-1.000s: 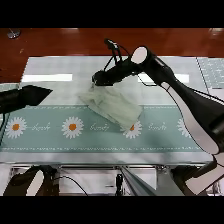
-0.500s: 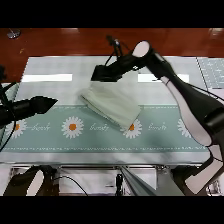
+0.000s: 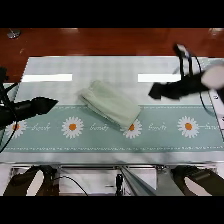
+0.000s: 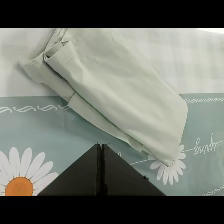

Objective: Fold the shirts.

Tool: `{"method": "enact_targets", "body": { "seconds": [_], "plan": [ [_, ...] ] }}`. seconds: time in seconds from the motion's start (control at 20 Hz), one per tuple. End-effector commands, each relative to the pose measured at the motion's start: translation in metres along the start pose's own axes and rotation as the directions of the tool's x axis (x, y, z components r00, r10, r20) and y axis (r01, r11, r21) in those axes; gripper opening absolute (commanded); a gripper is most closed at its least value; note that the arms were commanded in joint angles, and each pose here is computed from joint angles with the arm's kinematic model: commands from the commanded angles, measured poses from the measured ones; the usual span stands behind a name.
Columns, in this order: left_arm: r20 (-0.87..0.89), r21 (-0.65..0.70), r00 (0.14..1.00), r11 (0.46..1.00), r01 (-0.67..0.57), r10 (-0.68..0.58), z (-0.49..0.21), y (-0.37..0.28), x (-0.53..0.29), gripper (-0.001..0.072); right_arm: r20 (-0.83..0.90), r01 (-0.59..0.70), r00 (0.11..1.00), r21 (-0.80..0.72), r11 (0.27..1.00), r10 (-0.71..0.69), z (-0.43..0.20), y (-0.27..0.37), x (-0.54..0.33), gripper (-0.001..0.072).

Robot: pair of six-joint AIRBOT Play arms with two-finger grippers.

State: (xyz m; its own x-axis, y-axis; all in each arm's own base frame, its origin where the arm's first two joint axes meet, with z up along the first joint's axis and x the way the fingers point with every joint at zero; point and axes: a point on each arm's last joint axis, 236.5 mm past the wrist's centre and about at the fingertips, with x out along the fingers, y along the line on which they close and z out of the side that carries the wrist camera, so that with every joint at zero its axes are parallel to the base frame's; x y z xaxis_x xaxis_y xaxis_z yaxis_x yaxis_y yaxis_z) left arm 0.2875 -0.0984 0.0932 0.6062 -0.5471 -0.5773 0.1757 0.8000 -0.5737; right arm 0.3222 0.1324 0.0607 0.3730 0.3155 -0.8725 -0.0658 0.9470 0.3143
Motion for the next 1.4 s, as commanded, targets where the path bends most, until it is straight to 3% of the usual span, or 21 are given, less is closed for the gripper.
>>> {"method": "enact_targets", "body": {
  "seconds": [0.0, 0.15, 0.5, 0.9, 1.05, 1.1, 1.15, 1.2, 1.35],
  "plan": [
    [0.000, -0.001, 1.000, 1.000, -0.001, 0.001, 0.000, 0.000, 0.000, 0.0018, 0.114, -0.123, 0.989, 0.283, 0.951, 0.094, -0.082, -0.019, 0.028, 0.0639],
    [0.001, -0.001, 1.000, 1.000, -0.001, 0.001, 0.000, 0.000, 0.000, 0.0018, 0.176, -0.307, 0.951, 0.481, 0.821, 0.253, -0.099, 0.001, 0.055, 0.0638],
    [-0.006, -0.006, 1.000, 1.000, 0.000, 0.000, -0.001, 0.001, 0.002, 0.0018, 0.120, -0.379, 0.914, 0.593, 0.711, 0.387, -0.092, 0.022, 0.114, 0.0636],
    [-0.008, -0.006, 1.000, 1.000, 0.000, 0.000, -0.001, 0.002, 0.002, 0.0018, -0.033, -0.390, 0.872, 0.555, 0.735, 0.489, -0.072, 0.050, 0.157, 0.0627],
    [-0.007, -0.006, 1.000, 1.000, -0.001, 0.001, -0.001, 0.002, 0.002, 0.0018, -0.069, -0.404, 0.868, 0.479, 0.780, 0.492, -0.059, 0.067, 0.167, 0.0621],
    [-0.007, -0.007, 1.000, 1.000, -0.001, 0.000, -0.001, 0.002, 0.002, 0.0018, -0.089, -0.413, 0.863, 0.440, 0.797, 0.497, -0.055, 0.074, 0.168, 0.0474],
    [-0.008, -0.008, 1.000, 1.000, 0.000, 0.000, -0.001, 0.001, 0.002, 0.0018, -0.107, -0.439, 0.852, 0.389, 0.810, 0.513, -0.050, 0.083, 0.163, 0.0102],
    [-0.008, -0.007, 1.000, 1.000, 0.000, 0.000, -0.001, 0.001, 0.002, 0.0018, -0.111, -0.468, 0.843, 0.329, 0.820, 0.526, -0.039, 0.092, 0.156, 0.0036],
    [-0.008, -0.007, 1.000, 1.000, 0.000, 0.000, -0.001, 0.002, 0.002, 0.0018, -0.128, -0.520, 0.836, 0.124, 0.845, 0.533, 0.014, 0.122, 0.114, 0.0035]
  ]
}}
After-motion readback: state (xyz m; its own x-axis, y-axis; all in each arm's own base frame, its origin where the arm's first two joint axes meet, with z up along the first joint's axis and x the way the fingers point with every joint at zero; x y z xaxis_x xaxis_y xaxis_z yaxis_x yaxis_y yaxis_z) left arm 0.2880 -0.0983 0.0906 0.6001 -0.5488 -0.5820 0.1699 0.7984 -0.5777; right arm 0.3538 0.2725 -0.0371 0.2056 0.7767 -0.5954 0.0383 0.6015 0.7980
